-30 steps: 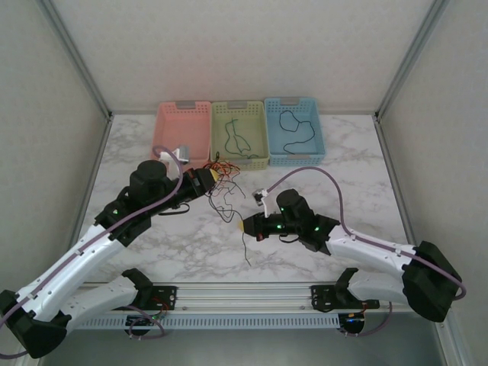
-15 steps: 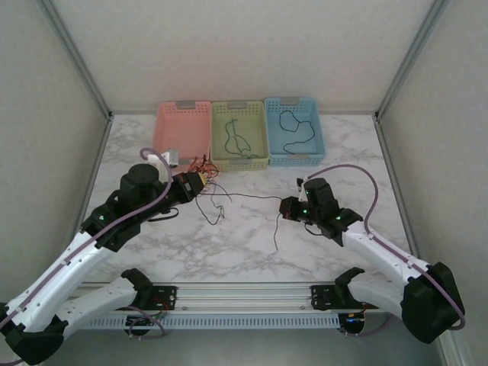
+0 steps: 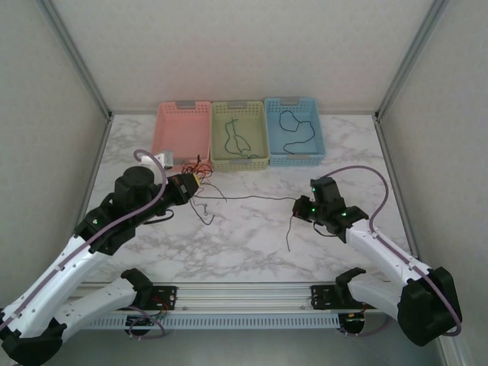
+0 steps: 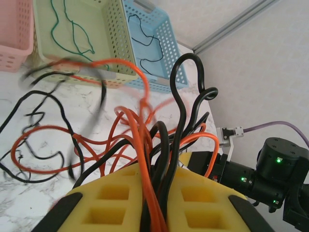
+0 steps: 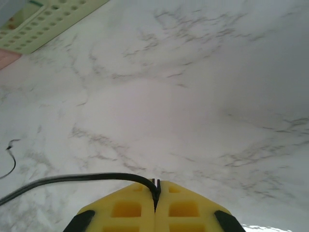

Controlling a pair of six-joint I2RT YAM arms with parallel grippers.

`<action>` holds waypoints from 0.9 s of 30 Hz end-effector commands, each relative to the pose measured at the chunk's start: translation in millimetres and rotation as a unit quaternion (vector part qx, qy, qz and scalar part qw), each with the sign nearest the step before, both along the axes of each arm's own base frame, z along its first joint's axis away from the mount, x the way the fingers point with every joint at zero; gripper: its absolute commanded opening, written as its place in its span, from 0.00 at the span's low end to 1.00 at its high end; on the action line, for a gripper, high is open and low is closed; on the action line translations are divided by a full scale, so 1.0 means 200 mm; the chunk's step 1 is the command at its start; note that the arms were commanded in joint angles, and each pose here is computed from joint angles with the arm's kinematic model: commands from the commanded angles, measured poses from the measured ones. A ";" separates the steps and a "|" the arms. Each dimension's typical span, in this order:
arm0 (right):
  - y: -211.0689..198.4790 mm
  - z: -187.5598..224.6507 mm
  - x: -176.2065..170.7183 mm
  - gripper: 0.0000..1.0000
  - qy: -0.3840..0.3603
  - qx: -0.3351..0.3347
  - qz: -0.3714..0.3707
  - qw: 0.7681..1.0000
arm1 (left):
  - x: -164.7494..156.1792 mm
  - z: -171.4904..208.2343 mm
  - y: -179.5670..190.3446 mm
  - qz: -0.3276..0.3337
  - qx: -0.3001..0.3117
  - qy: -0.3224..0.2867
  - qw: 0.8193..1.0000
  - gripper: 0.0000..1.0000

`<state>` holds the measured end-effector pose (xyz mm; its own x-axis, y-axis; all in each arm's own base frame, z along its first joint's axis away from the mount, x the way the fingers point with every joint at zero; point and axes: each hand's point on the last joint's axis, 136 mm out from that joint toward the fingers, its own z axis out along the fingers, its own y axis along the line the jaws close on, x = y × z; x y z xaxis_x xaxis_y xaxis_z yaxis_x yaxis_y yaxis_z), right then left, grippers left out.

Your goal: Untangle the cables

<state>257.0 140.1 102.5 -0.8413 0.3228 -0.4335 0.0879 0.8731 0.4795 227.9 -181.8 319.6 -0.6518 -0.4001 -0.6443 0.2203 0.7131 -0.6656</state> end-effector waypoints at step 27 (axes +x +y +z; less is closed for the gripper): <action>-0.28 0.49 0.11 0.00 -0.083 0.004 -0.089 0.993 | -0.01 -0.16 0.08 0.025 0.027 0.008 0.999 0.00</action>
